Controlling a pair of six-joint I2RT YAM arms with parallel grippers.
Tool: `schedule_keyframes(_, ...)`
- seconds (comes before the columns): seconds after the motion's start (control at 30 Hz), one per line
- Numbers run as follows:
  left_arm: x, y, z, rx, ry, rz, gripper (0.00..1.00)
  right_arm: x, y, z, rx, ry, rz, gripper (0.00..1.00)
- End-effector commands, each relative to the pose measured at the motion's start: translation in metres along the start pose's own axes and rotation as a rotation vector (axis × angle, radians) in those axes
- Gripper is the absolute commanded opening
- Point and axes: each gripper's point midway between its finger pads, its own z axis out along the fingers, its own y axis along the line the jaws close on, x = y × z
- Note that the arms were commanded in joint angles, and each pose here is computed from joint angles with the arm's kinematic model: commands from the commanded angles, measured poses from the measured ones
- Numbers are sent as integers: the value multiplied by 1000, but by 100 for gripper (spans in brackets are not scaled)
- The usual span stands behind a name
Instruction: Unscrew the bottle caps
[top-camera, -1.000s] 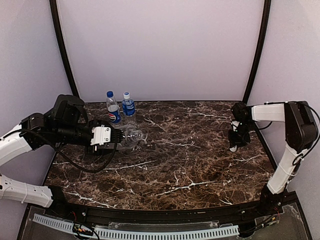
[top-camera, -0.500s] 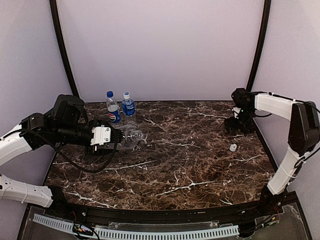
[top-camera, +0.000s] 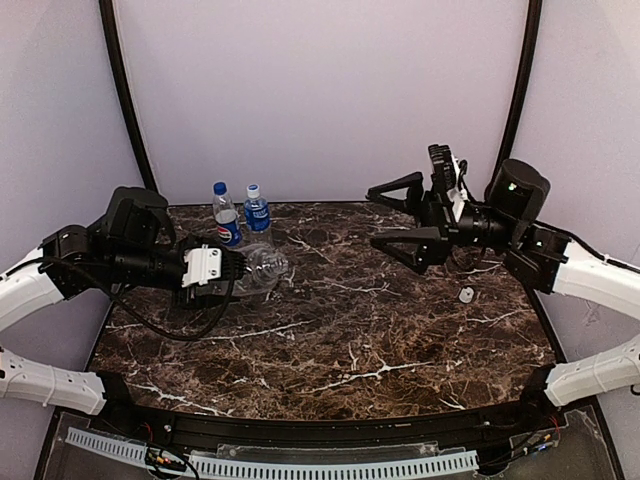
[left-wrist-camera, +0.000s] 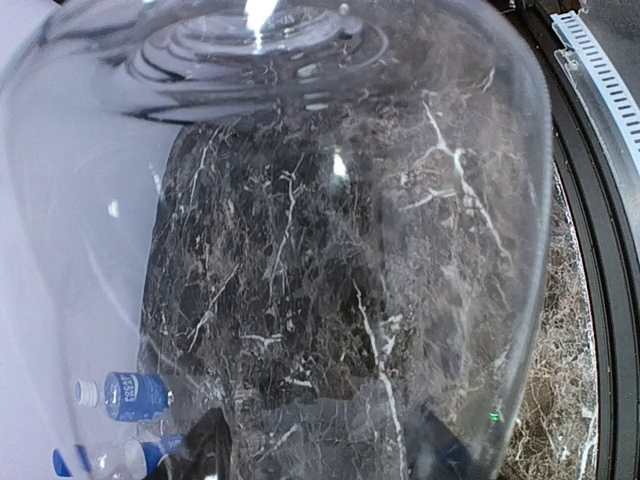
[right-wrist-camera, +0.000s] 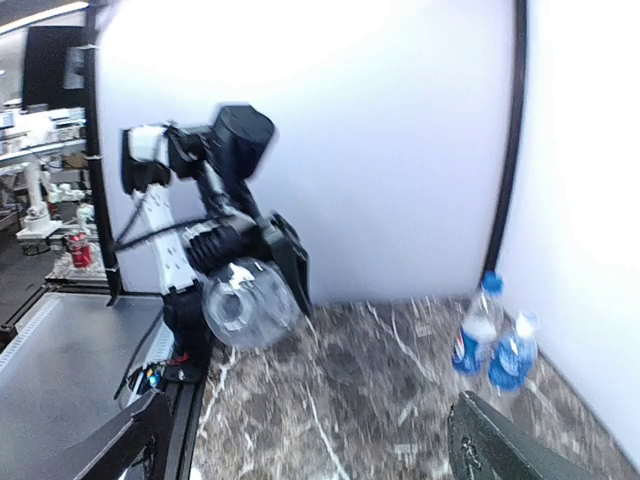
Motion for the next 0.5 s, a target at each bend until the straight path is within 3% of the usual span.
schedule_keyframes(0.0, -23, 9, -9, -3, -89, -31, 21, -64, 59, 14, -212, -311, -303, 94)
schedule_keyframes(0.2, -38, 9, -15, 25, -148, -75, 21, -56, 83, 58, -223, -335, -364, 88)
schedule_keyframes(0.47, -43, 6, -16, 54, -161, -77, 22, -44, 78, 102, -240, -300, -277, 70)
